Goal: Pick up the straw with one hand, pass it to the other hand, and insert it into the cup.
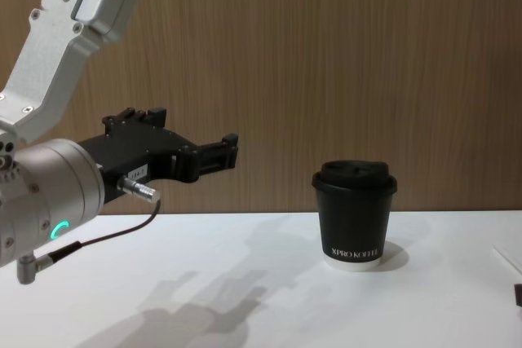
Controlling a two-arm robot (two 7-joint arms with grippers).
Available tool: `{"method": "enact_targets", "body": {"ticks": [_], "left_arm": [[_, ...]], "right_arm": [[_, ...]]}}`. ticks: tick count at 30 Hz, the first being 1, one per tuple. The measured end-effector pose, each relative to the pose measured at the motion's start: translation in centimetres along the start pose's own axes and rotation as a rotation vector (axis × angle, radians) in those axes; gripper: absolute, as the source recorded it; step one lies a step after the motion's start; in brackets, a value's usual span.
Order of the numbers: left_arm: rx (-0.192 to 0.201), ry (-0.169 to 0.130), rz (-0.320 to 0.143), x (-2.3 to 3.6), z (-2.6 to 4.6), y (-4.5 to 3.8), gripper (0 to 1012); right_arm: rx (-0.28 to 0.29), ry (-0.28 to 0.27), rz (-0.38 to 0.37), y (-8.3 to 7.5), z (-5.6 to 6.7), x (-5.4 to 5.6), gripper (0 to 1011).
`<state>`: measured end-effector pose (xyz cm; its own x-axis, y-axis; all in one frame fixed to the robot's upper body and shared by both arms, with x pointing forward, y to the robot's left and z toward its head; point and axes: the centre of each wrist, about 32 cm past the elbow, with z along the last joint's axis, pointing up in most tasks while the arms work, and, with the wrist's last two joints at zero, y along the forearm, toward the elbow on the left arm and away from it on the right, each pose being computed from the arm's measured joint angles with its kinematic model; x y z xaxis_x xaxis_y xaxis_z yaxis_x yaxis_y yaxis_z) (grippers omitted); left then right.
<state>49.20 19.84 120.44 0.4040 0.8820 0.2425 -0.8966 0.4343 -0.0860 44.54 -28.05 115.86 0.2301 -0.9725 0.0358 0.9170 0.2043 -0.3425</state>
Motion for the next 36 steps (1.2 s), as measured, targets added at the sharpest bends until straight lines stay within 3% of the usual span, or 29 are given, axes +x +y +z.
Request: {"method": "enact_targets", "body": {"ticks": [36], "left_arm": [[0.0,0.0,0.0,0.0,0.0,0.0,1003]], "right_arm": [[-0.037,0.01,-0.001,0.09,0.31,0.27,1001]]}}
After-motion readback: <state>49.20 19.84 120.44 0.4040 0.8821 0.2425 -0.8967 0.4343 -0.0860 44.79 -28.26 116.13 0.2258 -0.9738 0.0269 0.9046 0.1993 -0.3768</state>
